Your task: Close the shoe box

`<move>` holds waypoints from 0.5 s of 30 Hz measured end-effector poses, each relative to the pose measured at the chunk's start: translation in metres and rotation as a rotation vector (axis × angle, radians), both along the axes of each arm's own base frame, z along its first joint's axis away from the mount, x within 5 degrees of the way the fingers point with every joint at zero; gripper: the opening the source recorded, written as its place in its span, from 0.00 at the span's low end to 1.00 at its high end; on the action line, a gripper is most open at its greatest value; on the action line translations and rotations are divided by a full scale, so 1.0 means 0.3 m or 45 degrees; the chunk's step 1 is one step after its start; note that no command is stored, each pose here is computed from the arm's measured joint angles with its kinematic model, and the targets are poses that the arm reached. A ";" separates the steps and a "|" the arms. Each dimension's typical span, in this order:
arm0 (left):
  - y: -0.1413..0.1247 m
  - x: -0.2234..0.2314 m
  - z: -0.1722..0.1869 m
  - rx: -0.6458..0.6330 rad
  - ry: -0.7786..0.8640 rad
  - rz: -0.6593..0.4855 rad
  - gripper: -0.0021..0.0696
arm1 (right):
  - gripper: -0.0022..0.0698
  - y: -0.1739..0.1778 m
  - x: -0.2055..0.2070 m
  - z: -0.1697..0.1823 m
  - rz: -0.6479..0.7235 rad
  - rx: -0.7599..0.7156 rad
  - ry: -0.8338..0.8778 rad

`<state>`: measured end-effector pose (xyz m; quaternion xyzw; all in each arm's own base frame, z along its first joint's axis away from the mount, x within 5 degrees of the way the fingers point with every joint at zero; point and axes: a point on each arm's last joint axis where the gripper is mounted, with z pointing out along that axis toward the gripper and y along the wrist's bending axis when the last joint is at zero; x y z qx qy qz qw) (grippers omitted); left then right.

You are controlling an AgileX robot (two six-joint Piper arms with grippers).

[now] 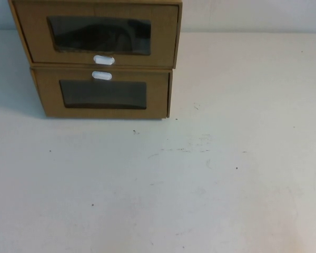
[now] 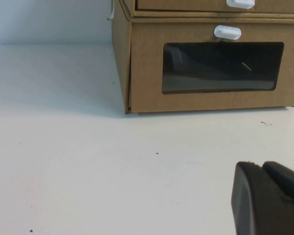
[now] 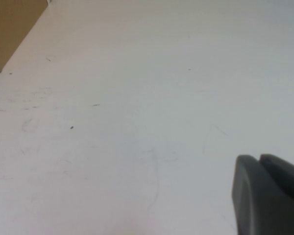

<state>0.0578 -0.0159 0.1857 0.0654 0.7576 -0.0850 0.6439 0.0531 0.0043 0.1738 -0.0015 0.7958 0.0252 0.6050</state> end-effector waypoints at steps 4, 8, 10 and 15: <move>0.000 0.000 0.000 0.000 0.000 0.000 0.02 | 0.01 0.000 0.000 0.000 -0.001 0.003 0.000; 0.000 0.000 0.000 0.000 0.000 0.000 0.02 | 0.01 0.000 0.000 0.000 -0.001 0.003 0.000; 0.000 0.000 0.000 0.000 0.000 0.000 0.02 | 0.01 0.000 0.000 0.000 -0.001 0.003 0.000; 0.001 0.000 0.000 0.011 -0.004 0.002 0.02 | 0.01 0.000 0.000 0.000 -0.001 0.003 0.000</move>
